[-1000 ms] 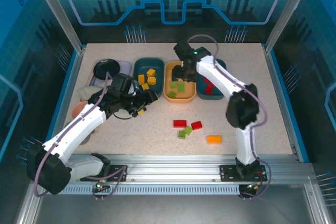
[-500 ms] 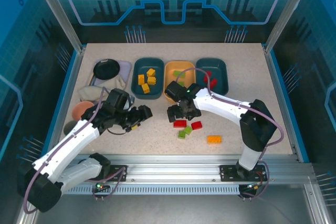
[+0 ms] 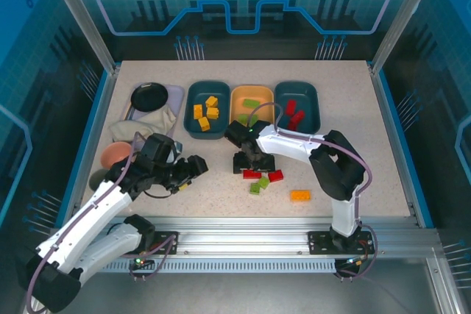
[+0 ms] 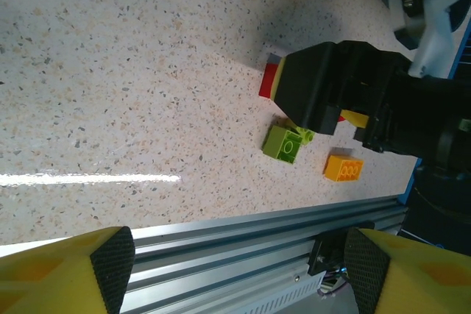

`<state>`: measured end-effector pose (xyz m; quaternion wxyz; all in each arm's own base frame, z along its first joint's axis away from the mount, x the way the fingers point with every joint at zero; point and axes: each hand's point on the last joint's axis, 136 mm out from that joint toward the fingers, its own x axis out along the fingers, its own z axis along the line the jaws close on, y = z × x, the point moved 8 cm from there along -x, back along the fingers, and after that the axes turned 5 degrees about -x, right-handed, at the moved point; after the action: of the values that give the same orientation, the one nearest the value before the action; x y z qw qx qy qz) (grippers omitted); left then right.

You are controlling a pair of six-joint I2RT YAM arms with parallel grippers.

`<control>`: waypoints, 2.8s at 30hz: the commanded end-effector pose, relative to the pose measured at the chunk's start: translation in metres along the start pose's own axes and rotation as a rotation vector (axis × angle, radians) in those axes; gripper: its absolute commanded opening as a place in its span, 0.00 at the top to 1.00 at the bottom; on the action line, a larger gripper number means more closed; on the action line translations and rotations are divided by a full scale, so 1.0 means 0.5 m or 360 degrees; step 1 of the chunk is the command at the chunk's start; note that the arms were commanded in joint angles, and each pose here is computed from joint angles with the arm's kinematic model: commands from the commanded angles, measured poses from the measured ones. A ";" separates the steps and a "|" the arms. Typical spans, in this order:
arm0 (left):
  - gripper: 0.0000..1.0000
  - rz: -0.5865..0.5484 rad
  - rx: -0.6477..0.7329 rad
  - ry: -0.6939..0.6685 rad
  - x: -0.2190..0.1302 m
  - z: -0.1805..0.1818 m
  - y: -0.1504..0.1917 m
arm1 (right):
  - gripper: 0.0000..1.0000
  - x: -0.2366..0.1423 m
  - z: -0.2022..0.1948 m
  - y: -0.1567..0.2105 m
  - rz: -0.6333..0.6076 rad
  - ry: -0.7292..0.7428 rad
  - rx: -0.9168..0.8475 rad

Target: Sort the legos into containers by color

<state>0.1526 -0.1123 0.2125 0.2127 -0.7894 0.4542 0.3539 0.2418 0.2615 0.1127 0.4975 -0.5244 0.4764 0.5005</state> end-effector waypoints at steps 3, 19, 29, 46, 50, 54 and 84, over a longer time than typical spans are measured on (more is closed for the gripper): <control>0.22 0.0014 -0.0042 -0.0050 0.001 0.025 0.014 | 0.15 0.020 0.018 0.000 0.0044 -0.0019 0.0063; 0.22 -0.0008 0.0007 0.0027 -0.009 -0.016 0.000 | 0.46 -0.079 -0.006 -0.027 -0.0191 0.0021 0.0027; 0.22 -0.0008 0.0195 0.0129 0.005 -0.167 -0.053 | 0.48 -0.233 -0.211 -0.129 -0.0504 0.0173 0.0118; 0.22 0.0123 0.0350 0.0141 0.128 -0.286 -0.076 | 0.51 -0.184 -0.386 -0.331 -0.0549 -0.0198 0.1712; 0.23 0.0120 0.0384 0.0145 0.129 -0.292 -0.077 | 0.52 -0.179 -0.398 -0.388 -0.0582 -0.0100 0.1819; 0.22 0.0113 0.0405 0.0146 0.128 -0.297 -0.080 | 0.52 -0.155 -0.403 -0.434 -0.0579 -0.0017 0.1826; 0.22 0.0074 0.0550 0.0314 0.129 -0.406 -0.115 | 0.40 -0.016 -0.428 -0.503 -0.0410 0.0170 0.1697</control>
<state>0.3007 -0.2503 0.2888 0.2856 -0.7669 0.5329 0.2152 0.5018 0.0698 0.1353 0.7334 -0.2814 0.6100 0.1040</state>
